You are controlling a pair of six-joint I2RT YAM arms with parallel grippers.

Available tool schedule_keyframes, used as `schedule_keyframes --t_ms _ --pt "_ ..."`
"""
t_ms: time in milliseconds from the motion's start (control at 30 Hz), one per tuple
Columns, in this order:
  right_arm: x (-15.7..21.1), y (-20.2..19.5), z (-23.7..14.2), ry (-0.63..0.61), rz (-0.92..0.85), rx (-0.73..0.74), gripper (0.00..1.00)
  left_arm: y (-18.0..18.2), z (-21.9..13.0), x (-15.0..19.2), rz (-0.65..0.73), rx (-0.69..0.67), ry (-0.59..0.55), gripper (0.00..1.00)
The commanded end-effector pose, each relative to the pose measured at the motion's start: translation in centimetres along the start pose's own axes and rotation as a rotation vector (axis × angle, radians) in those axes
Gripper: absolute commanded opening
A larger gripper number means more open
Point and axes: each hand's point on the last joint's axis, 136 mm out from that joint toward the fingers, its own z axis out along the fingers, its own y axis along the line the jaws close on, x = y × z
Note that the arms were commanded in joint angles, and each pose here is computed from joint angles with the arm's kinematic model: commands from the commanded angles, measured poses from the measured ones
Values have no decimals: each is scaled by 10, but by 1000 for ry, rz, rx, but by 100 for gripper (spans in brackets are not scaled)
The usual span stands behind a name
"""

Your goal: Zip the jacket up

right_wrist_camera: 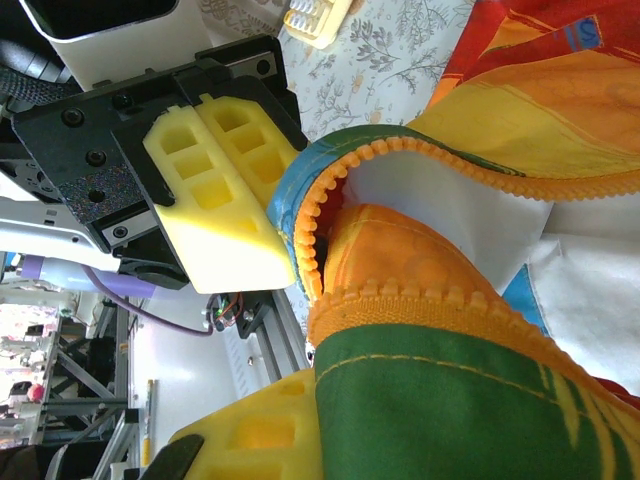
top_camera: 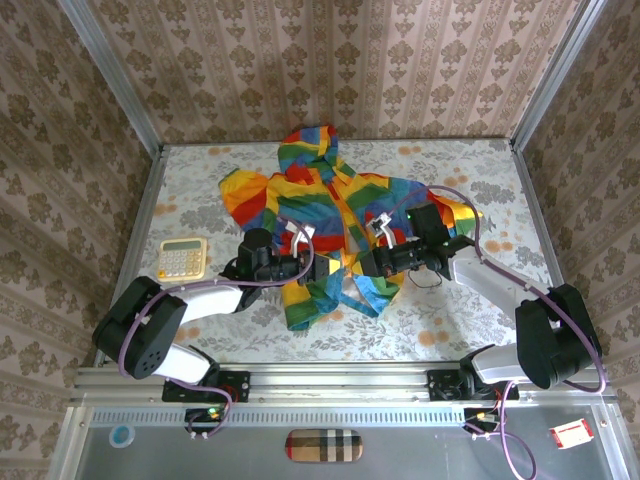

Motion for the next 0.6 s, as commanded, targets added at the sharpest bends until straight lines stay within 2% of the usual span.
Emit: schedule_keyframes --t_ms 0,567 --pt "-13 13 -2 -12 -40 -47 0 -7 0 1 13 42 13 0" --pt "-20 22 -3 -23 -61 -80 0 -9 0 6 11 49 32 0"
